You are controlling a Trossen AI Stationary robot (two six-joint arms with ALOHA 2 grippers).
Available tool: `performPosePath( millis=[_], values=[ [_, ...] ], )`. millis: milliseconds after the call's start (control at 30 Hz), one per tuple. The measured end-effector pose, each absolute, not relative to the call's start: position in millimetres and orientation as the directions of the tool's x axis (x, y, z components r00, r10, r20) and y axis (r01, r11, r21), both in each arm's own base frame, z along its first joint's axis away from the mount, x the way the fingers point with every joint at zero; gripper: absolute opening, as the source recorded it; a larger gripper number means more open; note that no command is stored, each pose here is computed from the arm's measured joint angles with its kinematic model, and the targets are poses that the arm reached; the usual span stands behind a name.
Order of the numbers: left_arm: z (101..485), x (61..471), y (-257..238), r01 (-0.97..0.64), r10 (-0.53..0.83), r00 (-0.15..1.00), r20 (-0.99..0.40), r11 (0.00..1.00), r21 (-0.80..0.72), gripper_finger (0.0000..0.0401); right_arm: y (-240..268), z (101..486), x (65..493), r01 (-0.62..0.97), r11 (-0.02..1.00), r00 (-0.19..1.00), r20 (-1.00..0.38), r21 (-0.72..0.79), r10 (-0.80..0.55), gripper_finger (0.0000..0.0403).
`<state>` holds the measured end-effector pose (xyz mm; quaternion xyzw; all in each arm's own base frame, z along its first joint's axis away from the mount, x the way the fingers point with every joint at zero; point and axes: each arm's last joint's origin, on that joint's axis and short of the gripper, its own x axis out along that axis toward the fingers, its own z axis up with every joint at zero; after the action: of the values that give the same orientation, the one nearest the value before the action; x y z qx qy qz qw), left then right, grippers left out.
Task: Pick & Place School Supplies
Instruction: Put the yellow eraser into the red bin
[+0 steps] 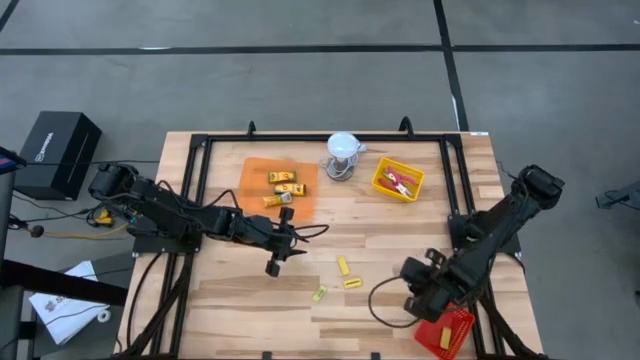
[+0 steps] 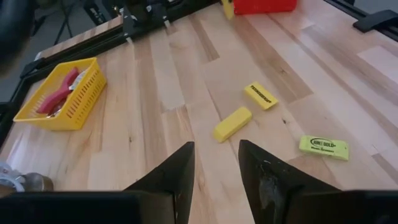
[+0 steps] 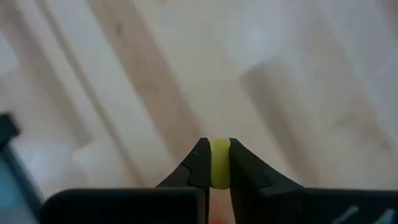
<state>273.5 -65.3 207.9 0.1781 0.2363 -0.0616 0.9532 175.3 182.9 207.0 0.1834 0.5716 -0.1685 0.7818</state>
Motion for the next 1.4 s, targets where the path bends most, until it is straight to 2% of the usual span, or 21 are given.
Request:
performPosePath(
  millis=[200, 500, 700, 1133, 1400],
  values=[
    [207.7, 273.4, -65.4, 0.211, -0.036, 0.880, -0.473, 0.923, 0.323, 0.0117, 191.5, 209.5, 167.0, 0.488, 0.864, 0.255, -0.967, 0.121, -0.008, 0.0021],
    [208.1, 273.8, -65.1, 0.212, -0.035, 0.883, -0.469, 0.920, 0.330, 0.0117, 192.7, 245.3, 170.7, 0.470, 0.878, 0.219, -0.976, 0.086, -0.021, 0.0021],
    [208.1, 273.8, -65.1, 0.211, -0.035, 0.883, -0.468, 0.920, 0.329, 0.0117, 204.3, 259.5, 160.5, 0.482, 0.867, 0.163, -0.985, 0.126, 0.052, 0.0021],
    [208.1, 273.7, -65.4, 0.220, -0.046, 0.882, -0.470, 0.920, 0.324, 0.0117, 233.3, 256.7, 121.4, 0.590, 0.794, 0.136, -0.987, 0.150, 0.086, 0.0021],
    [208.0, 273.7, -65.8, 0.231, -0.058, 0.880, -0.471, 0.920, 0.317, 0.0117, 261.0, 227.6, 123.3, 0.593, 0.794, 0.140, -0.988, 0.134, 0.063, 0.0021]
  ],
)
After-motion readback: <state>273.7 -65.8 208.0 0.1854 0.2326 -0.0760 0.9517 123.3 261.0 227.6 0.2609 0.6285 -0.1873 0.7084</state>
